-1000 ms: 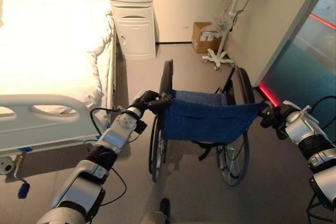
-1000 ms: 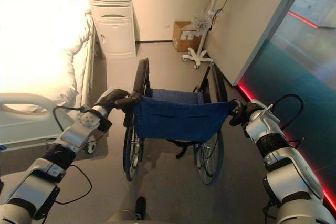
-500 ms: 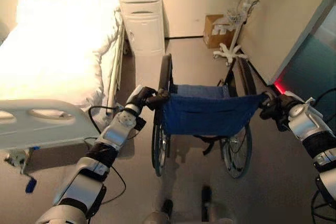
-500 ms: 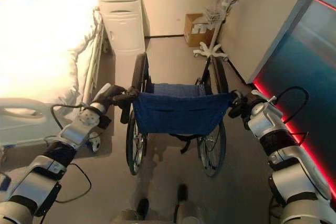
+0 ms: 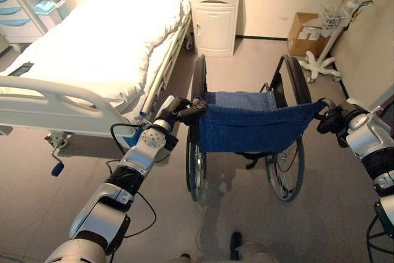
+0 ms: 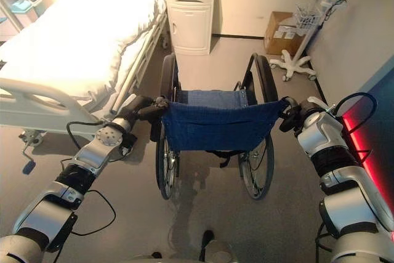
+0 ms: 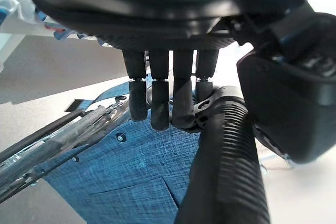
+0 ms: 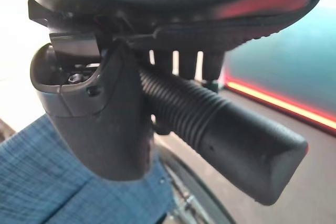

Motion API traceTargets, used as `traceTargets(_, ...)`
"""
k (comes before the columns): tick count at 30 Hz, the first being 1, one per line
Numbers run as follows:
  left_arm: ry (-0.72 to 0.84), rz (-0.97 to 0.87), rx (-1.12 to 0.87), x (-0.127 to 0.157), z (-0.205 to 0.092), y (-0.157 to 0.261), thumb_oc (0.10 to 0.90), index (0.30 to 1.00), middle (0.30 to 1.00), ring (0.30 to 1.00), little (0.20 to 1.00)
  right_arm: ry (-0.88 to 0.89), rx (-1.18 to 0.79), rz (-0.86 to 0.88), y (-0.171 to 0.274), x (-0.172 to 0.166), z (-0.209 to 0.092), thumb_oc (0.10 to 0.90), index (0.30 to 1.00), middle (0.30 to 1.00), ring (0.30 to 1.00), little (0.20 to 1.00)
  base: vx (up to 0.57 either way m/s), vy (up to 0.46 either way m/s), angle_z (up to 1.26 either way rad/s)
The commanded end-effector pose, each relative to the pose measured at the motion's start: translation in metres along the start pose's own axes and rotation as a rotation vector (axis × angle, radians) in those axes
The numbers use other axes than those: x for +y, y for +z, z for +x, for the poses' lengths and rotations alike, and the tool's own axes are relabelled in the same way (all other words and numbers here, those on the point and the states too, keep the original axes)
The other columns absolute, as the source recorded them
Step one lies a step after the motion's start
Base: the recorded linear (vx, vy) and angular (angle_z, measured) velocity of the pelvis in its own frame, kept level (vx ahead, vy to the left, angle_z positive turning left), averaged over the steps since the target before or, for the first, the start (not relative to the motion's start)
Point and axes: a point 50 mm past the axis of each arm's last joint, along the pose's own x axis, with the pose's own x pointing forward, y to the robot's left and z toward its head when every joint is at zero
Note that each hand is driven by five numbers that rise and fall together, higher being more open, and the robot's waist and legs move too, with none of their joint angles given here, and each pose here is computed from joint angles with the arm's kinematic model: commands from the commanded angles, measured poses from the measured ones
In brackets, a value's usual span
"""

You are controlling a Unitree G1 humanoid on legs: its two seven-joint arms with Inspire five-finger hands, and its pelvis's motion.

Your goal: Push the wheelchair next to the bed

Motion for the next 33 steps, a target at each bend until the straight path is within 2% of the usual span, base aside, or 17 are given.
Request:
traceTargets(1,0.032,0.164,0.141,0.012,-0.004,-0.036,0.4,0.3,0.3,0.3,0.3,0.256,-0.402,-0.085,0.091,0.068,-0.022,0.4,0.3,0.3,0.3,0.3,0.13,-0.084,0.14)
traceTargets(12,0.026,0.183,0.128,0.01,-0.006,-0.031,0.4,0.3,0.3,0.3,0.3,0.234,-0.377,-0.089,0.099,0.079,-0.024,0.4,0.3,0.3,0.3,0.3,0.31,-0.011,0.05)
traceTargets(19,0.036,0.181,0.181,0.027,-0.014,-0.042,0.4,0.3,0.3,0.3,0.3,0.272,-0.439,-0.135,0.106,0.078,-0.026,0.4,0.3,0.3,0.3,0.3,0.47,0.233,-0.87)
traceTargets(24,0.033,0.177,0.235,0.026,-0.022,-0.059,0.4,0.3,0.3,0.3,0.3,0.34,-0.481,-0.143,0.09,0.109,-0.026,0.4,0.3,0.3,0.3,0.3,0.48,0.241,-0.37)
traceTargets(29,0.059,0.177,0.245,0.015,-0.016,-0.059,0.4,0.3,0.3,0.3,0.3,0.326,-0.516,-0.13,0.103,0.12,-0.031,0.4,0.3,0.3,0.3,0.3,0.31,0.222,0.07)
traceTargets(33,0.052,0.186,0.231,0.008,-0.015,-0.057,0.4,0.3,0.3,0.3,0.3,0.301,-0.52,-0.108,0.096,0.123,-0.027,0.4,0.3,0.3,0.3,0.3,0.28,0.14,0.09)
